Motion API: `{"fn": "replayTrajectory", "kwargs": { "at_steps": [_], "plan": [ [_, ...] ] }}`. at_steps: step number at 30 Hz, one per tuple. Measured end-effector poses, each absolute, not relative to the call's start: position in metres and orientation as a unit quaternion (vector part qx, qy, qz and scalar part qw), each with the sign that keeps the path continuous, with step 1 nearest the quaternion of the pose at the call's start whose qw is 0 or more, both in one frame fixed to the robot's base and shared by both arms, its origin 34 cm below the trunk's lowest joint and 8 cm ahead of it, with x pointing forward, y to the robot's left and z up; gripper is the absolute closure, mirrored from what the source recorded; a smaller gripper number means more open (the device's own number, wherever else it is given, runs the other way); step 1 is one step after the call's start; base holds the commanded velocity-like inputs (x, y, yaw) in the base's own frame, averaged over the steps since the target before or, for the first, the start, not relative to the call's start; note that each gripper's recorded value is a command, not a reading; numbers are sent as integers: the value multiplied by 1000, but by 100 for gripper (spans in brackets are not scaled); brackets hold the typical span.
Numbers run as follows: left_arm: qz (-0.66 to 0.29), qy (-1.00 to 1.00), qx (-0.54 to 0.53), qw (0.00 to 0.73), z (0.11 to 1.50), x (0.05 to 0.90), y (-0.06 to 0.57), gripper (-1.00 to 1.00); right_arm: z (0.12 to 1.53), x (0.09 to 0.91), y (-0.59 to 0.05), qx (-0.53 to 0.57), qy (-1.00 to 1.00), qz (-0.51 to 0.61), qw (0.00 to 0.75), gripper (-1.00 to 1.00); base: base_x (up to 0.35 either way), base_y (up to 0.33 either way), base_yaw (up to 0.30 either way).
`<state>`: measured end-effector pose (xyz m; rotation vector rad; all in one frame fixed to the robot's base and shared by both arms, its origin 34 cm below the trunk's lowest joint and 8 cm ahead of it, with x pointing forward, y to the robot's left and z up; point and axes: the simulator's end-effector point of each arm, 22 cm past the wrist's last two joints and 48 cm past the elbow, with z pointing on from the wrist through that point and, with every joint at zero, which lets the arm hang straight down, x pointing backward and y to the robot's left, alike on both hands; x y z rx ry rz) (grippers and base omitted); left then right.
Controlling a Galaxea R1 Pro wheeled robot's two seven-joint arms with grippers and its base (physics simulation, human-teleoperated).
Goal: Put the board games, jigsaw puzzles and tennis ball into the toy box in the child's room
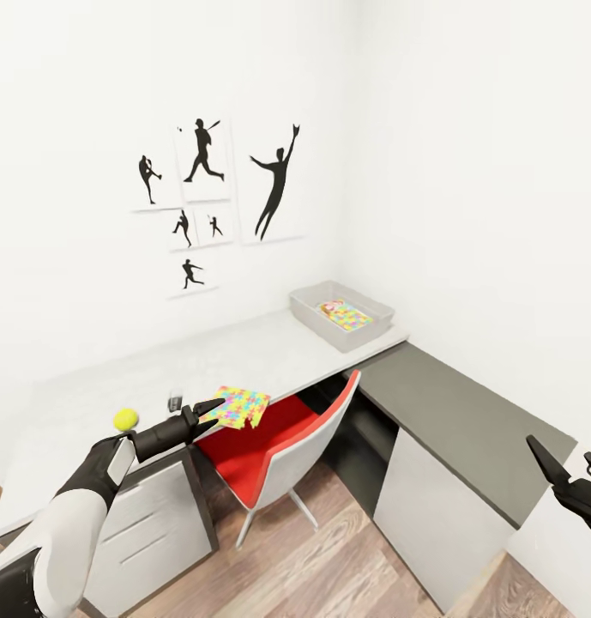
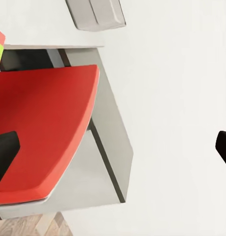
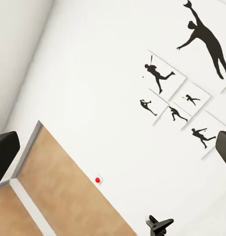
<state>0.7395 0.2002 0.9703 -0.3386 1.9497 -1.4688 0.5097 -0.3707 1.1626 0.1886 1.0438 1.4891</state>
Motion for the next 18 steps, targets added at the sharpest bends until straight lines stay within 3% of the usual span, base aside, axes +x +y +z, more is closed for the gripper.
{"fn": "replayTrajectory", "kwargs": {
  "at_steps": [18],
  "plan": [
    [-564, 742, -122, 342, 978, 741, 200, -100, 1164, 506, -371, 74, 444, 646, 616, -100, -6, 5, 0]
  ]
}}
